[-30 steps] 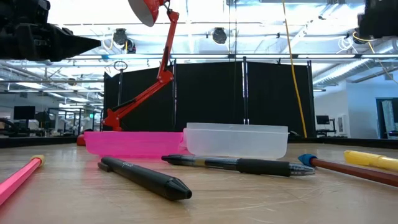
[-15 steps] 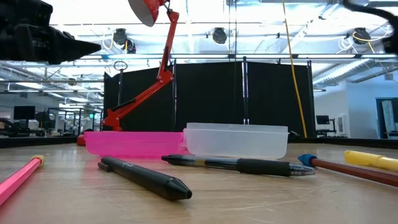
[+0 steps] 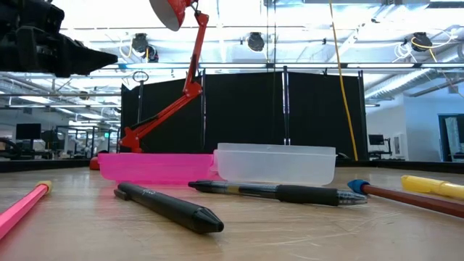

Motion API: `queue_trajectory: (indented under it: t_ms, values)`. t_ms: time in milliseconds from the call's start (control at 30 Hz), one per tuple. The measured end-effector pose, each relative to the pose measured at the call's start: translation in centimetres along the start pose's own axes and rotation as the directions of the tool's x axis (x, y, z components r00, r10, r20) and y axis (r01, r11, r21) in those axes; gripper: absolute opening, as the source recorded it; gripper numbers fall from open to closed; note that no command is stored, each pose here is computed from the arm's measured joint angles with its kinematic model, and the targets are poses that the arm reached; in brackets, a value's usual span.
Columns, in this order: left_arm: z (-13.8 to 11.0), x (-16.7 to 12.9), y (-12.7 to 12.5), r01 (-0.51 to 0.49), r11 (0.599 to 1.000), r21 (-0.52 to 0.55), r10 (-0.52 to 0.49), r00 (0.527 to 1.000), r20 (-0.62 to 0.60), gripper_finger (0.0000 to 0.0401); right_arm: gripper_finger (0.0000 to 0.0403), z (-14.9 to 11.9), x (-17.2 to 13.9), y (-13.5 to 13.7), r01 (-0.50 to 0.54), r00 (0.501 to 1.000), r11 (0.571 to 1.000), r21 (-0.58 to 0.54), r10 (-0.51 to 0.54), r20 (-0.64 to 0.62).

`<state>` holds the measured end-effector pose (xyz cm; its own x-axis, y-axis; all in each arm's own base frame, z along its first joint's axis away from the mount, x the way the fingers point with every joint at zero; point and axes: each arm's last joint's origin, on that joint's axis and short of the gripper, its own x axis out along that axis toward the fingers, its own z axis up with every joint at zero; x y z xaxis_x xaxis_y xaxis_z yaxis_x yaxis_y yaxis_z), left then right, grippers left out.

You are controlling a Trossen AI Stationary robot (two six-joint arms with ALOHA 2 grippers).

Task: Pick & place school supplies into a supply box
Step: Put the pink pen into the pink supply box

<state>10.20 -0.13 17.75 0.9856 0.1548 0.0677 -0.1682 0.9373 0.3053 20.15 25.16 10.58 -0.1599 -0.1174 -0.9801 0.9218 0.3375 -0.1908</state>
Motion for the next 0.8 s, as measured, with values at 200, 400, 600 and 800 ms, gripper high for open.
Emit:
queue_trajectory:
  t_ms: [200,400,600,800]
  values:
    - [0.0,0.0,0.0,-0.001,1.000,-0.001,0.001,1.000,0.002,0.0042,0.0081,-1.1,0.9,-0.8,-0.058,0.998,0.998,-0.029,0.058,0.006]
    - [0.0,0.0,0.0,0.000,1.000,-0.001,0.000,1.000,0.001,0.0042,0.0018,-1.2,0.9,-0.8,-0.081,0.997,0.996,-0.026,0.081,0.009]
    - [0.0,0.0,0.0,-0.001,1.000,-0.016,0.001,1.000,0.001,0.0042,0.0022,-1.0,0.8,-0.8,-0.098,0.994,0.995,-0.022,0.099,0.051]
    - [0.0,0.0,0.0,-0.001,1.000,-0.012,0.001,1.000,0.001,0.0042,0.0017,-0.1,-1.6,-1.6,-0.192,0.974,0.981,-0.029,0.194,0.114]
